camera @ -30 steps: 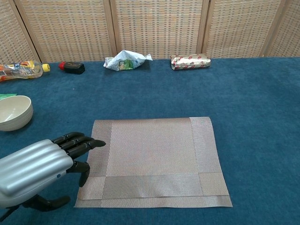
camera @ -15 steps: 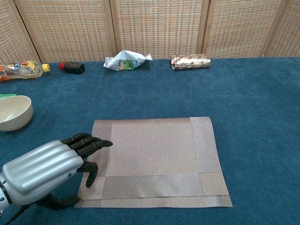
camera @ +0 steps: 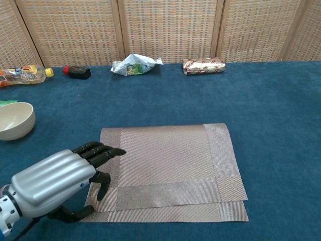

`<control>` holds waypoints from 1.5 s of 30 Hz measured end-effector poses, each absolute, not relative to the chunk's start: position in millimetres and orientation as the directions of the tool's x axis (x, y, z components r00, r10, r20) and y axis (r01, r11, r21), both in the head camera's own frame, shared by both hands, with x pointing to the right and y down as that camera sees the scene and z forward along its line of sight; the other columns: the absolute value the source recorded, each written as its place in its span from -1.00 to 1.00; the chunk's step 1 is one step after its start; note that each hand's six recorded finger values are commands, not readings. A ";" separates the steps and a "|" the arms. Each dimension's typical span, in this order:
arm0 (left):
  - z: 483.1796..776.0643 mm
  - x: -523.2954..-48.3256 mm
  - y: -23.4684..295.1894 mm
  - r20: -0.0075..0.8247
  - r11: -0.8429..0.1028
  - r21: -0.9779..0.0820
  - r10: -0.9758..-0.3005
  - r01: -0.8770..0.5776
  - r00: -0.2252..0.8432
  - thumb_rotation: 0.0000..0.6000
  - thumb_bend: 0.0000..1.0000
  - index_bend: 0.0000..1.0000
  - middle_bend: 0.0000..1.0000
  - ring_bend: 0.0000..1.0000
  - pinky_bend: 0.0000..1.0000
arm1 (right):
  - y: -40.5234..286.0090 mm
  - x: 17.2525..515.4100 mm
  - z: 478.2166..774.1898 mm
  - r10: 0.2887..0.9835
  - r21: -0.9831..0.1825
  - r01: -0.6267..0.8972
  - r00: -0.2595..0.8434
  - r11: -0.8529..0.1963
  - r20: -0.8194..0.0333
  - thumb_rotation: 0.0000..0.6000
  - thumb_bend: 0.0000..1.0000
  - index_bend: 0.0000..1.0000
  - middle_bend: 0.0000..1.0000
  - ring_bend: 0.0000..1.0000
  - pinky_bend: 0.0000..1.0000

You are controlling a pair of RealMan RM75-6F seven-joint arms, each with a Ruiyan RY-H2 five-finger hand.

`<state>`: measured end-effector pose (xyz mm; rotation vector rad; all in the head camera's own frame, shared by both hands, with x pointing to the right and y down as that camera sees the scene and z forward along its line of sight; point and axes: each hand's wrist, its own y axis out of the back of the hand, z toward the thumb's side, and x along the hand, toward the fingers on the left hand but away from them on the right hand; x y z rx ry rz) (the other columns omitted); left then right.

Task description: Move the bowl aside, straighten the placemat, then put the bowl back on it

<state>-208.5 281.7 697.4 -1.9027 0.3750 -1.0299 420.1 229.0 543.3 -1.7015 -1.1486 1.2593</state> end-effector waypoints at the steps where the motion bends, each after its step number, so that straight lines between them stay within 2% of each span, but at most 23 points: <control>1: 698.1 -208.3 282.1 0.507 -0.540 -0.829 -0.614 0.147 0.604 1.00 -0.28 0.06 -1.00 -1.00 -1.00 | 229.0 420.1 543.2 0.937 -0.908 0.238 0.127 -0.346 -0.325 1.00 -0.86 -0.94 -1.00 -1.00 -1.00; 15: 702.1 -209.2 281.5 0.519 -0.546 -0.823 -0.614 0.154 0.595 1.00 0.04 0.16 -1.00 -1.00 -1.00 | 228.5 420.9 542.0 0.939 -0.908 0.242 0.126 -0.342 -0.321 1.00 -0.86 -0.94 -1.00 -1.00 -1.00; 22: 694.7 -210.5 275.3 0.500 -0.540 -0.832 -0.629 0.128 0.595 1.00 0.04 0.17 -1.00 -1.00 -1.00 | 228.6 421.1 541.4 0.940 -0.908 0.243 0.126 -0.340 -0.318 1.00 -0.86 -0.94 -1.00 -1.00 -1.00; 28: 675.6 -209.0 260.4 0.452 -0.516 -0.853 -0.663 0.073 0.597 1.00 0.04 0.17 -1.00 -1.00 -1.00 | 228.7 421.1 540.1 0.941 -0.910 0.242 0.127 -0.337 -0.314 1.00 -0.86 -0.94 -1.00 -1.00 -1.00; 35: 639.3 -208.9 214.1 0.366 -0.444 -0.896 -0.728 0.007 0.580 1.00 0.04 0.19 -1.00 -1.00 -1.00 | 226.3 425.9 540.2 0.943 -0.911 0.244 0.110 -0.333 -0.315 1.00 -0.86 -0.94 -1.00 -1.00 -1.00; 39: 625.9 -214.2 170.3 0.331 -0.396 -0.918 -0.777 -0.007 0.536 1.00 0.04 0.21 -1.00 -1.00 -1.00 | 222.8 432.2 540.5 0.945 -0.912 0.249 0.087 -0.327 -0.315 1.00 -0.86 -0.94 -1.00 -1.00 -1.00; 45: 620.5 -220.7 107.3 0.317 -0.361 -0.933 -0.830 -0.009 0.459 1.00 0.04 0.22 -1.00 -1.00 -1.00 | 217.7 440.7 542.7 0.947 -0.916 0.242 0.055 -0.321 -0.317 1.00 -0.86 -0.94 -1.00 -1.00 -1.00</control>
